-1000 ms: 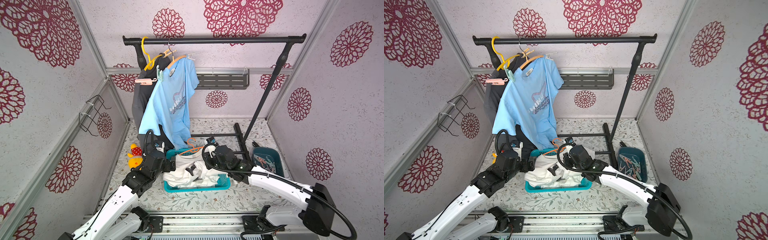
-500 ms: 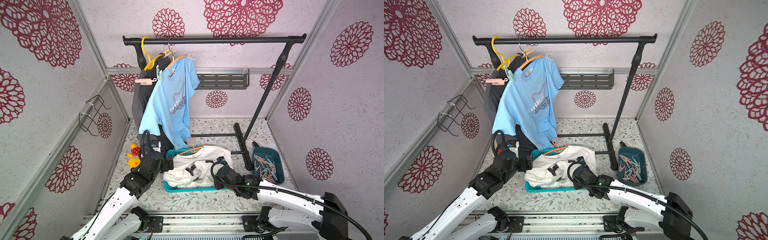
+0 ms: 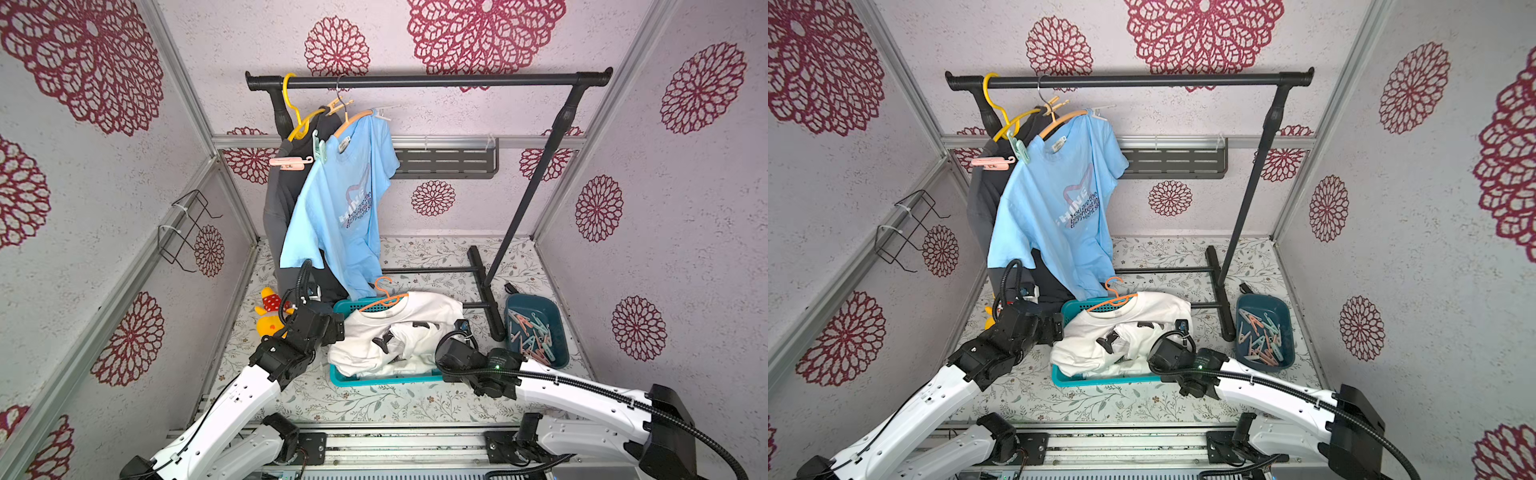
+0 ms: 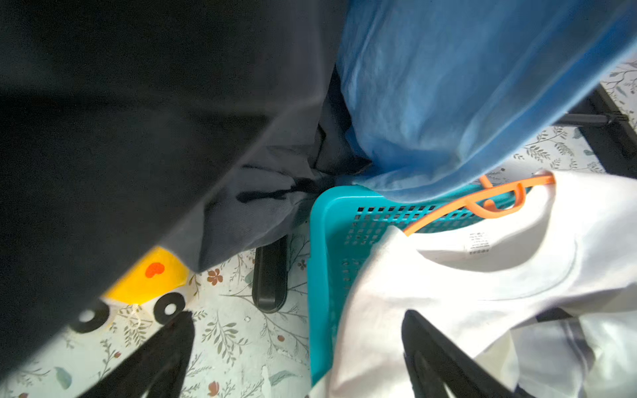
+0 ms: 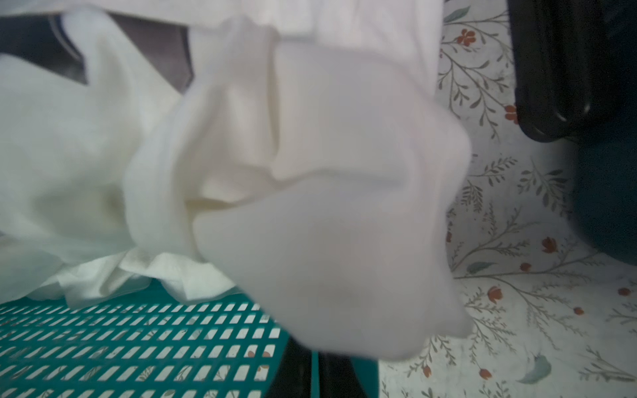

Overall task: Use clothespins to secure the t-shirt on both sides of the hanger
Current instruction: Adjust the basket at the center of the board.

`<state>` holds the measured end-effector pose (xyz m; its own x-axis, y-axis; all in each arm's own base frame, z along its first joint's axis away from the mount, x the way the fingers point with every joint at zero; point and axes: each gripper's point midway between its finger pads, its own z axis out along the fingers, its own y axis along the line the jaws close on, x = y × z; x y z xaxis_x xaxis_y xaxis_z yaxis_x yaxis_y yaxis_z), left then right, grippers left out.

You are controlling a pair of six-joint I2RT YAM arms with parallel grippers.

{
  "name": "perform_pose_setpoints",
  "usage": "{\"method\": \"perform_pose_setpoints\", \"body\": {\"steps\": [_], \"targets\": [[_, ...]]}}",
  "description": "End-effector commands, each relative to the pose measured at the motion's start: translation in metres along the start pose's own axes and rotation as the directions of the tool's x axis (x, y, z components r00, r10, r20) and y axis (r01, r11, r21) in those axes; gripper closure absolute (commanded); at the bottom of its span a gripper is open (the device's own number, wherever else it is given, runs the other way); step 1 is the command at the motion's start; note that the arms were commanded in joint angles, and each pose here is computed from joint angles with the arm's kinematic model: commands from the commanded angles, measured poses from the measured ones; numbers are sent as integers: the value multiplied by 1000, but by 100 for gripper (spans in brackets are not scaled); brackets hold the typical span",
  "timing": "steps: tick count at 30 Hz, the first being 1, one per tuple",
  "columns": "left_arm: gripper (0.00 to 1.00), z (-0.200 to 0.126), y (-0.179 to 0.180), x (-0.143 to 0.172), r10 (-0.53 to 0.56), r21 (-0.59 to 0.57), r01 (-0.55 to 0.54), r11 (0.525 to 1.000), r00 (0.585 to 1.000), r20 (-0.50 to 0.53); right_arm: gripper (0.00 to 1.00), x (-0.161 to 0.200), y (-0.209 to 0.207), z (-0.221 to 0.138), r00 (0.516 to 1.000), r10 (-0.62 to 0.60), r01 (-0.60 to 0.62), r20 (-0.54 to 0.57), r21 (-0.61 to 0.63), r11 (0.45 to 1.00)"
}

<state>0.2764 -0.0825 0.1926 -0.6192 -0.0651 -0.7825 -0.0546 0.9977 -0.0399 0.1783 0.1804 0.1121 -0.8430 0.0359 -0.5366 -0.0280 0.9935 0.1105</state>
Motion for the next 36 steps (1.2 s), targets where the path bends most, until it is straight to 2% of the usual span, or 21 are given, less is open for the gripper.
{"method": "perform_pose_setpoints", "body": {"steps": [1,4,9,12,16,20,25,27,29,32,36], "targets": [[2,-4,8,5,6,-40,-7,999,1000,-24,89,10,-53,-11,999,40,-41,6,202,979],[1,-1,13,15,-37,-63,34,997,998,-53,89,13,-63,-13,996,88,-93,33,193,977],[2,14,-5,41,-91,9,93,996,985,-147,89,15,-82,-19,989,134,-145,69,216,965],[2,21,-18,50,-116,60,128,990,977,-180,89,17,-78,-18,988,145,-154,60,186,970],[5,25,-37,51,-149,140,178,974,969,-197,85,18,-61,-13,993,103,-108,49,132,985],[5,28,-36,52,-151,119,177,977,968,-200,84,18,-38,-16,998,27,-32,56,87,996],[7,29,-37,47,-171,129,194,973,970,-172,83,36,-13,-15,999,-27,27,19,14,1000],[7,31,-38,45,-141,133,162,978,978,-156,83,42,-3,-15,999,-33,34,10,-13,999],[7,31,-32,32,-120,95,131,987,986,-113,83,44,4,-15,999,-39,39,9,-28,999],[8,33,-44,7,-93,143,96,985,995,-23,82,40,-1,-16,998,-44,44,37,-1,999],[14,41,-49,-28,-150,131,137,982,984,94,80,19,-2,-29,992,-21,25,124,-26,999]]}}
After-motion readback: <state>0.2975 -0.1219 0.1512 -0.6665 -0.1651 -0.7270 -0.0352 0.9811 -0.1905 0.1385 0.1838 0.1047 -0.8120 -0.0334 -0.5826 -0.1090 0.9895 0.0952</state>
